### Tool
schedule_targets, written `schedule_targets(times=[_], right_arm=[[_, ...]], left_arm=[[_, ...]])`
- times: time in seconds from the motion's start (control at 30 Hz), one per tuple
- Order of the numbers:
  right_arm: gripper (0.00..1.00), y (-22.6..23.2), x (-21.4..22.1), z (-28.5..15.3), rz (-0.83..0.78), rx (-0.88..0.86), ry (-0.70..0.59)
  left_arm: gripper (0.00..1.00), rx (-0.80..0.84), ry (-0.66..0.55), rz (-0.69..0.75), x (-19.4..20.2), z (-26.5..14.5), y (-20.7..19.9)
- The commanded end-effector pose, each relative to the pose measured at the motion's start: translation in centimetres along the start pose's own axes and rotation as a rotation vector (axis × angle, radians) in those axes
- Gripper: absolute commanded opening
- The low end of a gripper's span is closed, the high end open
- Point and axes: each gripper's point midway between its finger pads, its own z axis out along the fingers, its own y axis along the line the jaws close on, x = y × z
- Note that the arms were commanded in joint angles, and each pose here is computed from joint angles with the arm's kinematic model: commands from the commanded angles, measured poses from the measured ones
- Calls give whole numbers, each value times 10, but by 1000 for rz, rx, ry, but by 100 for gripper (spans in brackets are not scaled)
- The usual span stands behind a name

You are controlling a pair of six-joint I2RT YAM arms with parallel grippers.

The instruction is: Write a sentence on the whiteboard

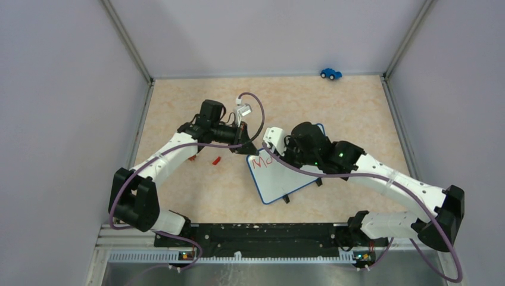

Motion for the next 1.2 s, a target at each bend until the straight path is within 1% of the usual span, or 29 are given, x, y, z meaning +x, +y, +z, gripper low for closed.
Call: schedule_targets(times=[0.0, 0.33, 0.53, 0.9, 1.17], right_arm=[[0, -11, -26, -2, 18, 33, -65], [0, 10, -31, 2, -14, -57, -75], [0, 13, -33, -9, -15, -70, -105], [0, -4, -10, -22, 46, -35, -117], [0, -7, -7, -21, 79, -44, -132]], left_arm=[[0, 46, 3, 2, 2, 0, -7], [0, 43, 3, 6, 3, 0, -7], [0, 37, -1, 10, 2, -1, -5], [0, 36, 15, 21, 2, 1, 0], [0, 36, 23, 20, 2, 1, 1]])
